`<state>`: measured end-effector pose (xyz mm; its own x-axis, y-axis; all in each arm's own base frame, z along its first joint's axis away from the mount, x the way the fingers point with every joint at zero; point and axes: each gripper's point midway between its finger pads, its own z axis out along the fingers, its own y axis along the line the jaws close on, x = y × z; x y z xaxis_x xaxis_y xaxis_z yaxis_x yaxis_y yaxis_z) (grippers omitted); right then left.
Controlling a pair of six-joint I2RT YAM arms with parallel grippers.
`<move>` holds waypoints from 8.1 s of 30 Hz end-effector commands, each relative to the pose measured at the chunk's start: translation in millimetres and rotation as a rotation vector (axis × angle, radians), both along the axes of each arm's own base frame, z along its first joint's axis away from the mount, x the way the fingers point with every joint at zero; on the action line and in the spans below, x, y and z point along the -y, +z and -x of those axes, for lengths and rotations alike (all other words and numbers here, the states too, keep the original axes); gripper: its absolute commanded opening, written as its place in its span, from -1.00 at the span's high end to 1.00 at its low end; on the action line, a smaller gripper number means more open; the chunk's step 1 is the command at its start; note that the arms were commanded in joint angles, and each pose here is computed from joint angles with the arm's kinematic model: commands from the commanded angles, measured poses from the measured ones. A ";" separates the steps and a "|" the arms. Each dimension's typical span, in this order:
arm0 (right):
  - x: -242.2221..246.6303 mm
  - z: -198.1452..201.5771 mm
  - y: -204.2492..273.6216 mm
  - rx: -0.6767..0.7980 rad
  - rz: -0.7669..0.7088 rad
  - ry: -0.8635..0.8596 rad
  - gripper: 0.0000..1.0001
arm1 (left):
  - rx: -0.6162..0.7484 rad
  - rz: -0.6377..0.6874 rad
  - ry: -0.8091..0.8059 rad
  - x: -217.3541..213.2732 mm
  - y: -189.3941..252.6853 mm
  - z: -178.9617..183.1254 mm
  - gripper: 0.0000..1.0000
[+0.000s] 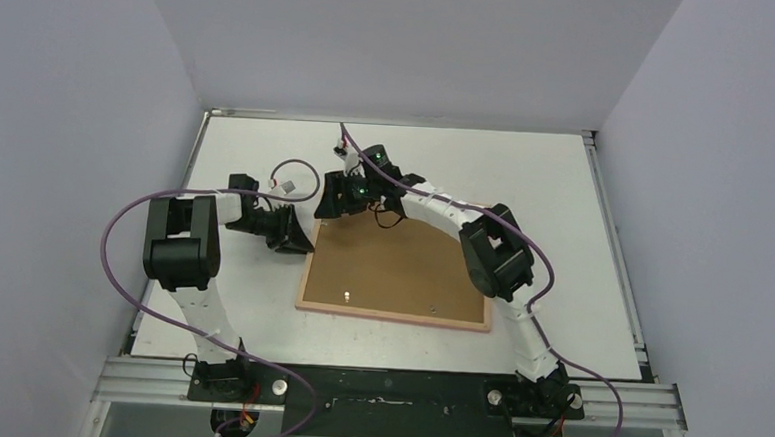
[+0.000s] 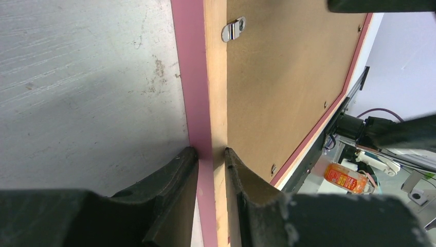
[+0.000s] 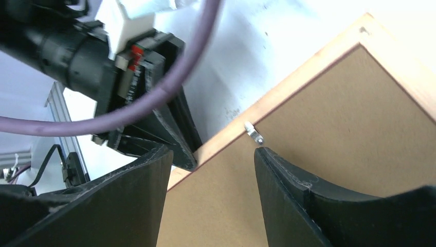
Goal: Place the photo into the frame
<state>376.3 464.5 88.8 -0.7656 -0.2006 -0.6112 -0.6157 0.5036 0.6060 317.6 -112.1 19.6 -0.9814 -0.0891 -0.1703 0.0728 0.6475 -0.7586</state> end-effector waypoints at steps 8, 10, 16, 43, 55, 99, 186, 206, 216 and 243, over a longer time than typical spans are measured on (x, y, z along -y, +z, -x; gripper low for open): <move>-27.8 -10.3 28.4 0.143 -0.125 0.170 -0.23 | 0.021 -0.034 -0.005 -2.6 -6.2 0.6 0.53; -29.4 -10.8 26.7 0.145 -0.121 0.173 -0.23 | 0.020 -0.035 -0.006 -2.6 -6.8 0.8 0.53; -37.7 -9.7 21.0 0.142 -0.130 0.178 -0.23 | 0.016 -0.035 -0.005 -3.4 -8.7 1.2 0.53; -51.9 5.4 -4.4 0.072 -0.143 0.193 -0.18 | 0.017 -0.043 0.011 -9.6 -11.8 -3.0 0.55; -47.5 7.4 -17.7 0.043 -0.119 0.191 -0.13 | 0.021 -0.044 0.020 -12.3 -11.4 -5.0 0.56; -34.3 29.5 22.1 0.073 -0.103 0.236 0.07 | 0.034 -0.059 0.039 -17.8 -8.4 -13.7 0.56; -19.9 23.9 10.5 0.156 0.028 0.158 0.12 | 0.027 -0.066 0.047 -19.7 -9.4 -14.3 0.57; -41.3 -3.1 13.0 0.252 -0.009 0.054 -0.04 | 0.023 -0.050 0.044 -17.4 -6.9 -12.3 0.57; -54.7 1.5 2.0 0.240 -0.009 0.078 -0.03 | 0.026 -0.052 0.045 -17.9 -6.4 -13.5 0.57; -54.9 18.5 -8.3 0.260 0.058 0.102 0.04 | 0.019 -0.054 0.048 -18.5 -8.0 -13.4 0.57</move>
<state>365.1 504.2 56.7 -0.6039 -0.3219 -0.7292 -0.7641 0.4941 0.4147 319.2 -106.5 19.7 -0.9806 -0.1224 -0.1529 0.0384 0.6454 -0.7629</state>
